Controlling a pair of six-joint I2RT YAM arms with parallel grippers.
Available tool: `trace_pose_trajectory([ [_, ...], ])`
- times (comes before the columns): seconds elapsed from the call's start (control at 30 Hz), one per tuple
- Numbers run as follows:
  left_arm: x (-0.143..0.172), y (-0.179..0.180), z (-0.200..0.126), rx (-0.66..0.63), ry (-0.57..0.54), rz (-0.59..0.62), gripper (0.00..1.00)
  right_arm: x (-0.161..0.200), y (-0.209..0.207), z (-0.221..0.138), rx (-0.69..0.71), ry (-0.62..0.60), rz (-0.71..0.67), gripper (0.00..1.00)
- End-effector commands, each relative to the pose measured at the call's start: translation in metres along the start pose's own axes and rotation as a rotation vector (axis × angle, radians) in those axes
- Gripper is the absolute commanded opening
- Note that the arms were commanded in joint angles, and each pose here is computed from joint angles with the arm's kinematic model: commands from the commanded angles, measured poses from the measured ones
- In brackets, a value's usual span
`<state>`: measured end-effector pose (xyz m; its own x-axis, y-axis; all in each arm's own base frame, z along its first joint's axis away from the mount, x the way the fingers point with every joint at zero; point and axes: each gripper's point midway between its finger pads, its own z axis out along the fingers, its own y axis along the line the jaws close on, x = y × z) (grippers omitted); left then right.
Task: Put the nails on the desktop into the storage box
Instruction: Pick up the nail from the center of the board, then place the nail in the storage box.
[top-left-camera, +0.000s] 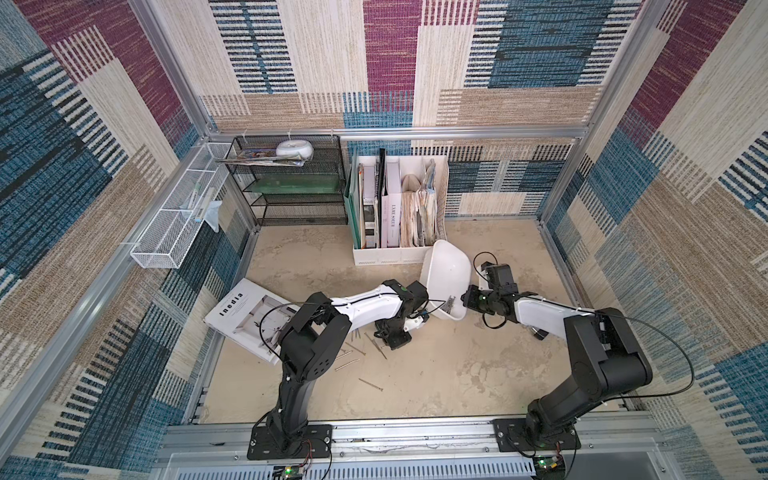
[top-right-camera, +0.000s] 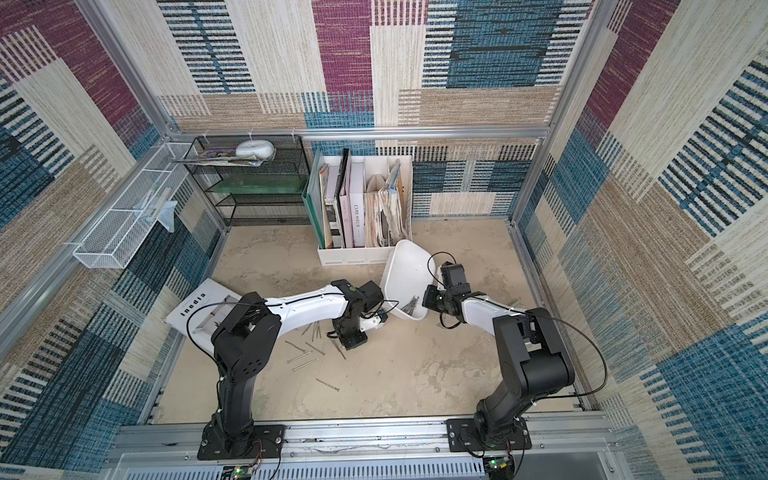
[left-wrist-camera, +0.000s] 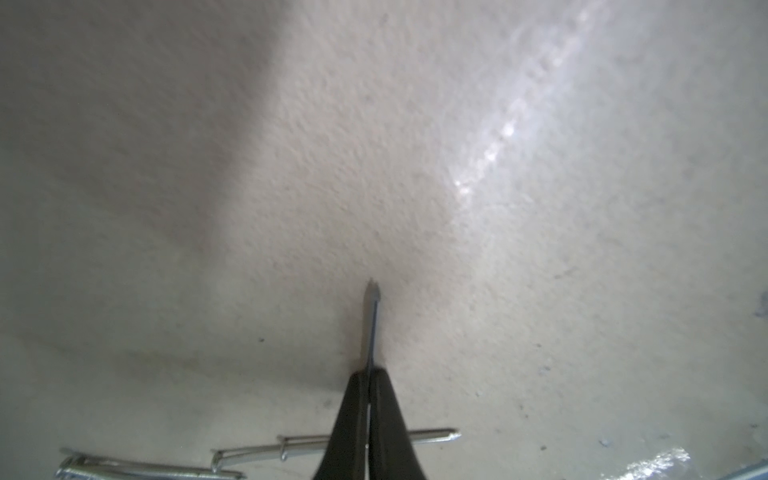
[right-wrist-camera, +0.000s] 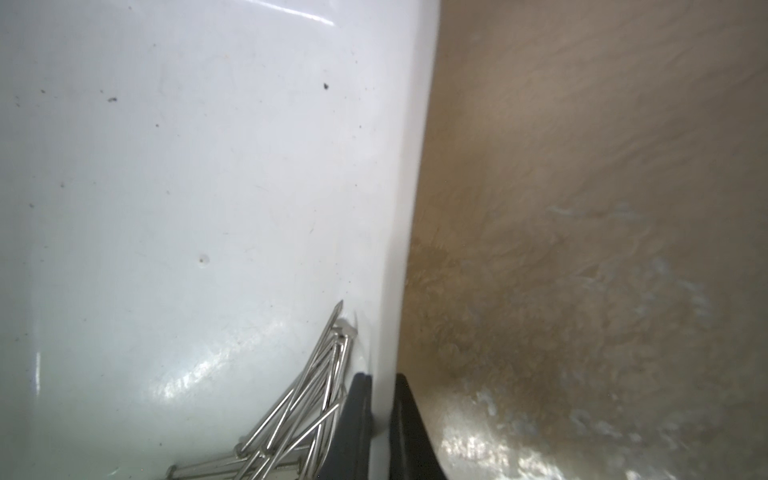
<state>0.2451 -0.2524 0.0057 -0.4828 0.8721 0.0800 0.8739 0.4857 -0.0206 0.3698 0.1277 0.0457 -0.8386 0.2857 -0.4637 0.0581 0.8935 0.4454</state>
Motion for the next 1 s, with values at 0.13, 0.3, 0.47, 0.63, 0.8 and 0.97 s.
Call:
trace_pose_trajectory([
  [0.13, 0.006, -0.011, 0.014, 0.051, 0.043, -0.049, 0.00, 0.027, -0.025, -0.003, 0.119, 0.104, -0.016, 0.00],
  [0.3, -0.002, -0.015, -0.009, 0.072, -0.023, -0.133, 0.00, 0.026, -0.022, -0.006, 0.108, 0.096, -0.007, 0.00],
  [0.47, -0.004, -0.017, -0.051, 0.073, -0.130, -0.226, 0.00, 0.021, -0.018, -0.011, 0.096, 0.061, -0.004, 0.00],
  [0.63, -0.006, -0.024, -0.099, 0.104, -0.265, -0.290, 0.00, 0.015, -0.013, -0.010, 0.084, 0.021, -0.014, 0.00],
  [0.8, -0.005, -0.031, -0.150, 0.142, -0.386, -0.333, 0.00, 0.011, -0.006, -0.011, 0.066, -0.042, -0.021, 0.00],
  [0.97, -0.026, -0.043, -0.216, 0.231, -0.556, -0.381, 0.00, 0.008, 0.002, -0.009, 0.059, -0.071, -0.049, 0.00],
])
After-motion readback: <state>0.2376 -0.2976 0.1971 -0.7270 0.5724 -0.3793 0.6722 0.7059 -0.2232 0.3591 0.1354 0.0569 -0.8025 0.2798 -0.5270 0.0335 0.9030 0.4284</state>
